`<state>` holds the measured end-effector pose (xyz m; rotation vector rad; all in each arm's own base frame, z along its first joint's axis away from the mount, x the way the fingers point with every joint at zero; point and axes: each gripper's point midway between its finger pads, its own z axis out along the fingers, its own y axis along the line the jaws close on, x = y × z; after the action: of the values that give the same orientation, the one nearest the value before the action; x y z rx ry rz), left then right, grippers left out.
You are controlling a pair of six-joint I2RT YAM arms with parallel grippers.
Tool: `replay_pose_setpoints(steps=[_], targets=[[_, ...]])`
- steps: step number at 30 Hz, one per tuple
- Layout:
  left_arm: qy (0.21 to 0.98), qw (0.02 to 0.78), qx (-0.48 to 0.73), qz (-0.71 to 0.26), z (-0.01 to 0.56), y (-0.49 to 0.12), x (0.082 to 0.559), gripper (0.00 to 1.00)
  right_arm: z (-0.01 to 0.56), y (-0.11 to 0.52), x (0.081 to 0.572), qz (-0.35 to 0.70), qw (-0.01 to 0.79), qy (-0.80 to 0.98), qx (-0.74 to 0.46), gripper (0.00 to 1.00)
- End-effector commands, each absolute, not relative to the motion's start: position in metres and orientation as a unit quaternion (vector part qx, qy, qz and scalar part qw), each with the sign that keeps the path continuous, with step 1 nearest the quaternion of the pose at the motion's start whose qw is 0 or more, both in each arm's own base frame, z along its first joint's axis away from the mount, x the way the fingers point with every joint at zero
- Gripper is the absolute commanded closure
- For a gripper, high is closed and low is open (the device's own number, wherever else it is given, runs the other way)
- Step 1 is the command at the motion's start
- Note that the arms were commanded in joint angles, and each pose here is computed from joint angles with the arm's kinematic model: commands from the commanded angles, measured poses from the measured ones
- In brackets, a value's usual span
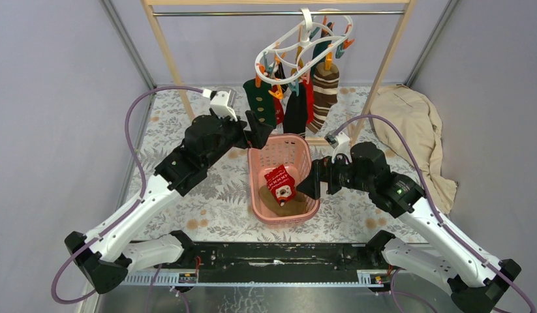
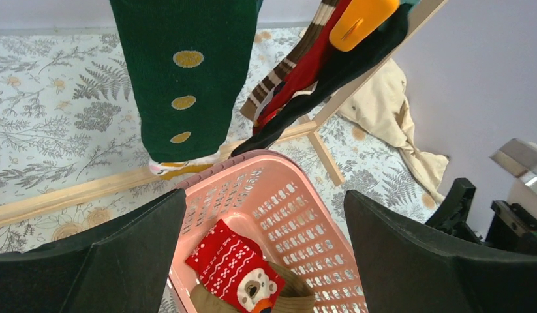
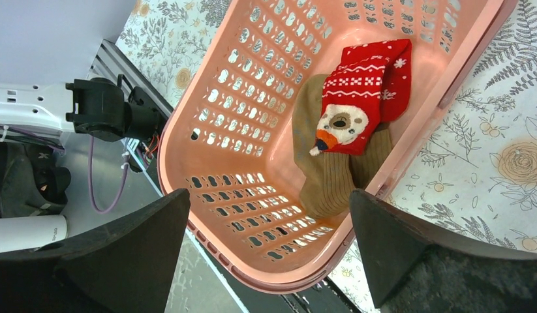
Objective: Remove the socks clipped to the hanger
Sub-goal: Remove the sock from the hanger.
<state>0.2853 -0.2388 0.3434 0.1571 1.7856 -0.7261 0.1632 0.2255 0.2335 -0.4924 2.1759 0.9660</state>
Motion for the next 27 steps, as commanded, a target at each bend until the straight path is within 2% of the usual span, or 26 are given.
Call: replay_pose_setpoints(steps=[1, 13, 27], targets=[[0.745, 0.591, 0.058, -0.304, 0.357, -0.240, 0.298, 0.01, 0.243, 0.234, 0.164, 0.392, 0.357, 0.825, -0.195, 0.00], [0.740, 0.613, 0.047, -0.271, 0.349, -0.214, 0.349, 0.01, 0.247, 0.248, 0.176, 0.408, 0.360, 0.818, -0.188, 0.00], [0.697, 0.668, 0.059, -0.254, 0.324, -0.211, 0.389, 0.01, 0.238, 0.260, 0.192, 0.396, 0.356, 0.822, -0.202, 0.00]])
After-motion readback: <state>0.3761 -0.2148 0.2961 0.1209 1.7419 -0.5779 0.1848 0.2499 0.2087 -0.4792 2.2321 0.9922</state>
